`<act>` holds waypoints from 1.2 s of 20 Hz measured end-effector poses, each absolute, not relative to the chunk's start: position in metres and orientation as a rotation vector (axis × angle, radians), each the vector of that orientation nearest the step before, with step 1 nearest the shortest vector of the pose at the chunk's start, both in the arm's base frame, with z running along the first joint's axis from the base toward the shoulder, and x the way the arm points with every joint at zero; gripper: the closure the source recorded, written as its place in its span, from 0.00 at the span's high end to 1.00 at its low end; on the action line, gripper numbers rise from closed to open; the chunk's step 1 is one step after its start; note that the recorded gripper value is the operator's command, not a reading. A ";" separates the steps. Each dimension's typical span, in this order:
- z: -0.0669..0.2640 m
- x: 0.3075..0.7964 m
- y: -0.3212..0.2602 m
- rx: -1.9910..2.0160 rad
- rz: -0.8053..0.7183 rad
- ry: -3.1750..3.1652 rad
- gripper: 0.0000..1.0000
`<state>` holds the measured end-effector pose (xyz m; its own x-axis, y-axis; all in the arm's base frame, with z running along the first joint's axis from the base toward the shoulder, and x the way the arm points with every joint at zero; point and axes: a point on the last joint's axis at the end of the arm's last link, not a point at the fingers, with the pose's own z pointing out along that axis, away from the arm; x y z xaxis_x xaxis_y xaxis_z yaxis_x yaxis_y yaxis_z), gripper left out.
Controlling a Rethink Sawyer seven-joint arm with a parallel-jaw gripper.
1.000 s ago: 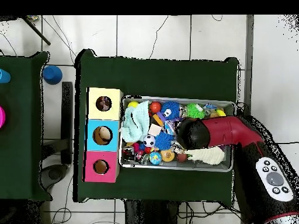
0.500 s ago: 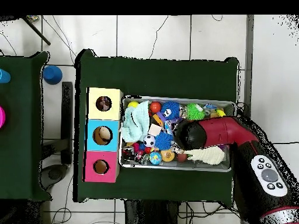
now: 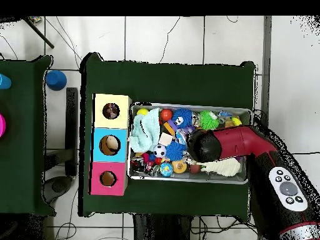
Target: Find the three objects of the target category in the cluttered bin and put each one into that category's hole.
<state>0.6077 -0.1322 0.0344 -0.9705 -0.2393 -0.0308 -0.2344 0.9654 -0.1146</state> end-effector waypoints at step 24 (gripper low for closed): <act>0.029 0.592 -0.155 -0.429 -0.265 3.092 1.00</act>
<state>0.5916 -0.1555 0.0285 -0.9624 -0.2712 0.0149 -0.2698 0.9481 -0.1682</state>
